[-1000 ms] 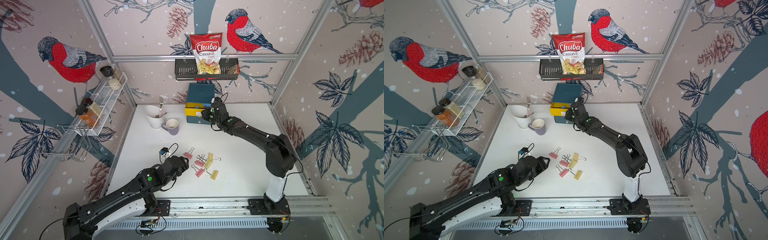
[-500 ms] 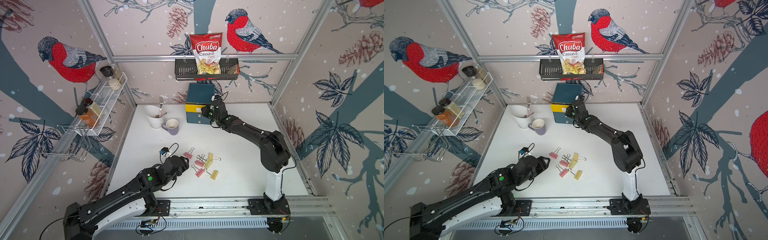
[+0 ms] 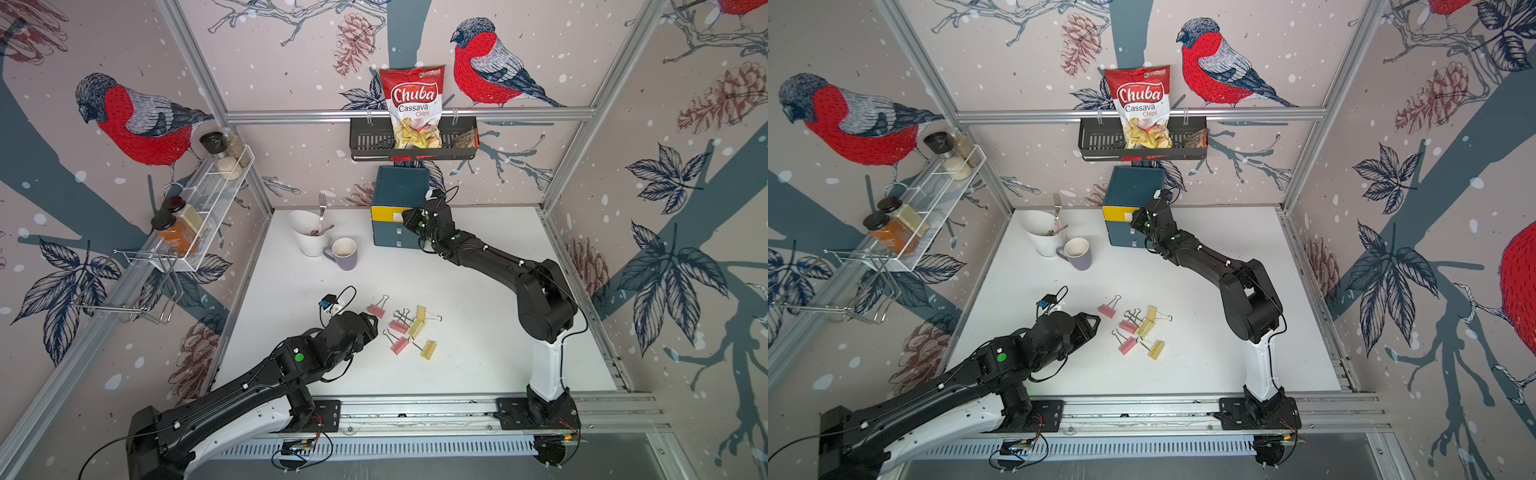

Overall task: Put the binder clips in the drawer according to color
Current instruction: Close the drawer in the storage box, then open the drawer in the storage box.

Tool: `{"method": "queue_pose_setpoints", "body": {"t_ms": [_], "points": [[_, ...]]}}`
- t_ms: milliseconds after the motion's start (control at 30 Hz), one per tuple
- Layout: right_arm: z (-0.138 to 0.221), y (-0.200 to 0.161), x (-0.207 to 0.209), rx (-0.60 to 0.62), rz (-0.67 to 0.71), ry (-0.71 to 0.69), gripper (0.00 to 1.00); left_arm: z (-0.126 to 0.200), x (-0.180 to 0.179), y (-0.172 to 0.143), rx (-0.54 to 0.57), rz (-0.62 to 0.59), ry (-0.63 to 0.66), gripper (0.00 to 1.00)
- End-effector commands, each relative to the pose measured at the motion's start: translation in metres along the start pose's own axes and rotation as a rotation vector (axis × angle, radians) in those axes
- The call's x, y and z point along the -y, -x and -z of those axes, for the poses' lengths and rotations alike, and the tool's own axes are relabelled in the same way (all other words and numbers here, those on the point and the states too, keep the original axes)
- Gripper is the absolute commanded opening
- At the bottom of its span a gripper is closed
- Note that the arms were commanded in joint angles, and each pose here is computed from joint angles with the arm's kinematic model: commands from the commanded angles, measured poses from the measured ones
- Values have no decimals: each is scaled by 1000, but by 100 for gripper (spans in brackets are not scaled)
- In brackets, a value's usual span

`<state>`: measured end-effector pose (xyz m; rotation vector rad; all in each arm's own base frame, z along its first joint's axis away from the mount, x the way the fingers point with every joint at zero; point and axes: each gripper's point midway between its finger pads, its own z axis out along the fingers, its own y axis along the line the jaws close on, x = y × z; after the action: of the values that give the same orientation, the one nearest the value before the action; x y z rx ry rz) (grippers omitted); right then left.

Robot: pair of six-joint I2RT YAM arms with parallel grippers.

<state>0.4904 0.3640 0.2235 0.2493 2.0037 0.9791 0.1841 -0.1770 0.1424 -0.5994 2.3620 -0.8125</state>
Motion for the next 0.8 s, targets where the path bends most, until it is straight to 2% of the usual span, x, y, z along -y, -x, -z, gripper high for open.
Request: {"method": "queue_pose_setpoints", "body": {"t_ms": [0, 133, 200, 300, 467, 767], "points": [[12, 9, -14, 35, -40, 63, 24, 1, 0, 1, 3, -8, -1, 64], [40, 9, -16, 62, -81, 116, 41, 1, -4, 3, 14, -16, 9, 66], [53, 5, -13, 73, -122, 145, 45, 1, -5, 4, 24, -19, 12, 67], [57, -12, -4, 40, -190, 173, 46, 0, -5, 6, 29, -21, 15, 67], [42, -41, 6, -1, -284, 205, 43, 1, -1, 9, 29, -26, 10, 67], [6, -61, 29, -14, -454, 210, 43, 8, -2, 11, 35, -18, 5, 67]]}}
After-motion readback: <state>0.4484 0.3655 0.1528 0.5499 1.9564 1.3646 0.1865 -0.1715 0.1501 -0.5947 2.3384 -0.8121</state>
